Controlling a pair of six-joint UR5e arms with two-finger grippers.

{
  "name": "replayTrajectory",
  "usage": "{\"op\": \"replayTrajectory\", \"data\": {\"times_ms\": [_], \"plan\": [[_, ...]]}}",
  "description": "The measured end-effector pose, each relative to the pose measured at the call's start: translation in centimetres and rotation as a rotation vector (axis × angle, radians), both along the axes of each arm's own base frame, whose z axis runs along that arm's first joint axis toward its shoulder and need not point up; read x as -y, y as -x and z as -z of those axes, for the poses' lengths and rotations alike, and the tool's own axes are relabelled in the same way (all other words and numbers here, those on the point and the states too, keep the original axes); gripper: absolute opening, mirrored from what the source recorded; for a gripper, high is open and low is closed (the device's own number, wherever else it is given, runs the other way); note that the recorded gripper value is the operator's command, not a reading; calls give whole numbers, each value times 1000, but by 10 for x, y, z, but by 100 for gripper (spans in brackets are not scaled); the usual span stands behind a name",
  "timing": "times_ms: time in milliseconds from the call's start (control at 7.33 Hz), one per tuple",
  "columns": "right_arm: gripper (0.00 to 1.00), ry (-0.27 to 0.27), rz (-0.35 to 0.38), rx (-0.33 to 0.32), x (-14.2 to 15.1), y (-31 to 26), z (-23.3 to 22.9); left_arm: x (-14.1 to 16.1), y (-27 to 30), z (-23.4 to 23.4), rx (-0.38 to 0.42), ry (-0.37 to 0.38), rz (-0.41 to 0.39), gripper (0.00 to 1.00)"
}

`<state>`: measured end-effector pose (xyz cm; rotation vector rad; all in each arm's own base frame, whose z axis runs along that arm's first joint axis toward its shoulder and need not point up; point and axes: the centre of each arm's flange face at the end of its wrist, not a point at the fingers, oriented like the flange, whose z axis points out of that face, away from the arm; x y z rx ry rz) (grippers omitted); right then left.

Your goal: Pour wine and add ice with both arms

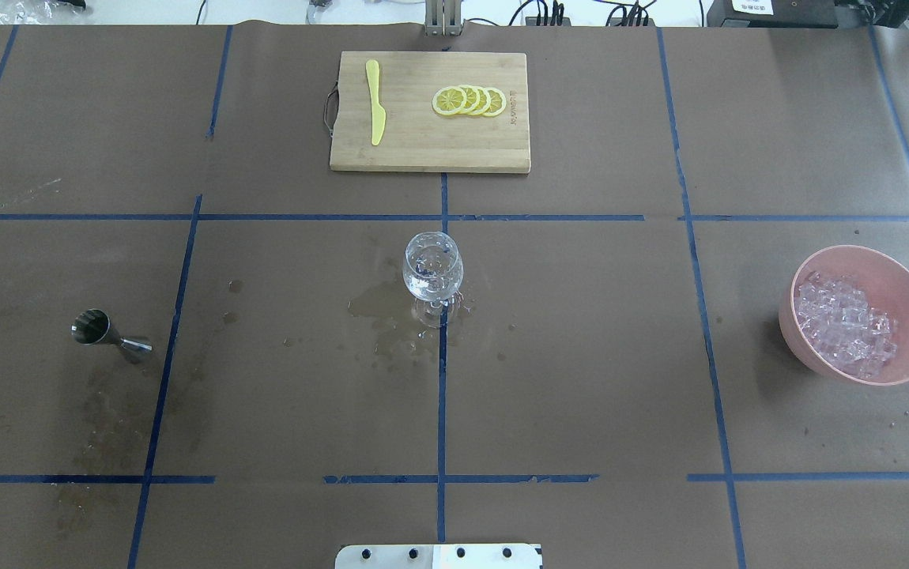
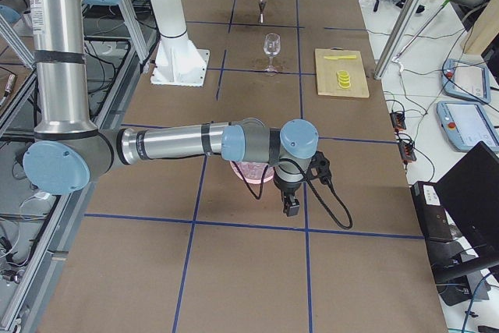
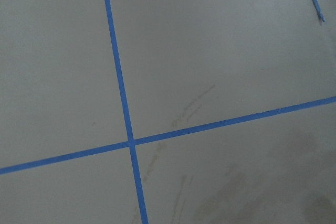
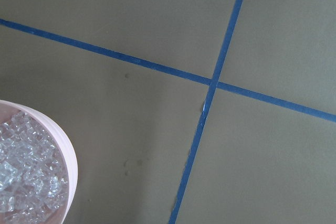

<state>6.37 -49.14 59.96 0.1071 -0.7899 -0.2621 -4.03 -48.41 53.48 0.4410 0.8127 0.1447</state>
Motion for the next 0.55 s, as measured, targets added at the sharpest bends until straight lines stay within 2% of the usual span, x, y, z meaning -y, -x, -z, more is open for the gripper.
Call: {"op": "replayTrajectory", "data": {"times_ms": [137, 273, 546], "plan": [[100, -11, -1, 0, 1, 0, 1, 0, -1, 5, -3, -65, 0, 100], [100, -23, -1, 1, 1, 0, 2, 0, -4, 8, 1, -99, -1, 100], [100, -33, -3, 5, 2, 0, 3, 1, -30, 7, 61, -112, -2, 100]]}}
